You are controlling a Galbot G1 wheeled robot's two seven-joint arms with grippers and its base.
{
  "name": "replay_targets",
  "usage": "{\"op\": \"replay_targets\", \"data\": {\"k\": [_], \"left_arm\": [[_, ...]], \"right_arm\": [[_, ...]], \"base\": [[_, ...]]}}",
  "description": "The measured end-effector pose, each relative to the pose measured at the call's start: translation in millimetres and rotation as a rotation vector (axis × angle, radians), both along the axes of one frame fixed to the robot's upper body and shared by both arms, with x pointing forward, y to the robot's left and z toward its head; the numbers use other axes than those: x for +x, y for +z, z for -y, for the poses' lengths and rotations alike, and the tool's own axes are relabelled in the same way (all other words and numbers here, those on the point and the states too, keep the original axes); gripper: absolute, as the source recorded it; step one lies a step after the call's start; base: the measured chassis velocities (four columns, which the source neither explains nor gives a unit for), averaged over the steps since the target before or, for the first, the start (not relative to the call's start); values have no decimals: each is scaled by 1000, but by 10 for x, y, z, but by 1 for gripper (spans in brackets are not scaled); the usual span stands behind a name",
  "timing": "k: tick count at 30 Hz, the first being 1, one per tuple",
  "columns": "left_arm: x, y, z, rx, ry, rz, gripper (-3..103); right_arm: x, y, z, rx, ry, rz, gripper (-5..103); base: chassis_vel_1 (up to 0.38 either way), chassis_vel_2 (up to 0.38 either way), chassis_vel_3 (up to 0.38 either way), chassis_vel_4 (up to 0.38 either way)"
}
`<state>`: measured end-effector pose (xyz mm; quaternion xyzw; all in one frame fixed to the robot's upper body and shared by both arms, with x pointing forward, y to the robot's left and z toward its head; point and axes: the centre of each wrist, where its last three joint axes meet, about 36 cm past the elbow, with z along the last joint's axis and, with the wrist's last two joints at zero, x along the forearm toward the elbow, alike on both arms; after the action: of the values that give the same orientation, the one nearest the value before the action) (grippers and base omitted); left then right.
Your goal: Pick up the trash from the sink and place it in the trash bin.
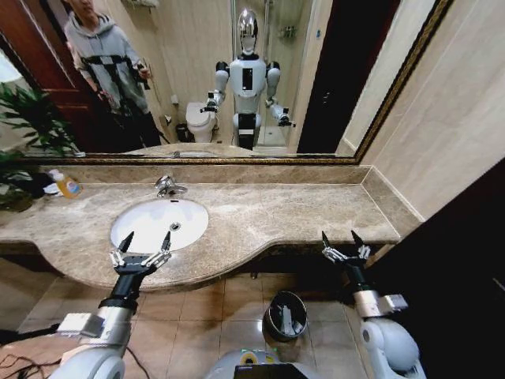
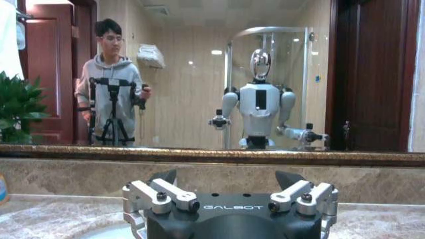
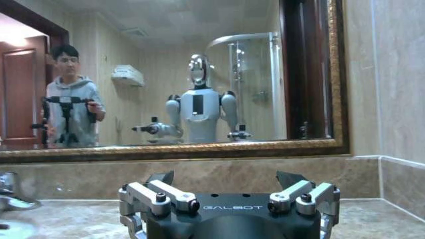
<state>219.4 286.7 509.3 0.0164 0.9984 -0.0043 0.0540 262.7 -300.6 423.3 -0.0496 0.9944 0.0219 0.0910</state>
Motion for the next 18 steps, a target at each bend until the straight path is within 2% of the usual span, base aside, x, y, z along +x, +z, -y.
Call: {"op": "replay_targets", "data": {"k": [5, 11, 18], "left_arm": [[0, 0, 0, 0, 0, 0, 100], [0, 0, 0, 0, 0, 0, 100], [0, 0, 0, 0, 0, 0, 100]], "right_arm": [[31, 81, -183, 19, 40, 6, 100], [67, 90, -245, 14, 45, 6, 100], [53, 69, -253, 17, -15, -4, 100]], "base": [[0, 0, 0, 0], [0, 0, 0, 0], [0, 0, 0, 0]]}}
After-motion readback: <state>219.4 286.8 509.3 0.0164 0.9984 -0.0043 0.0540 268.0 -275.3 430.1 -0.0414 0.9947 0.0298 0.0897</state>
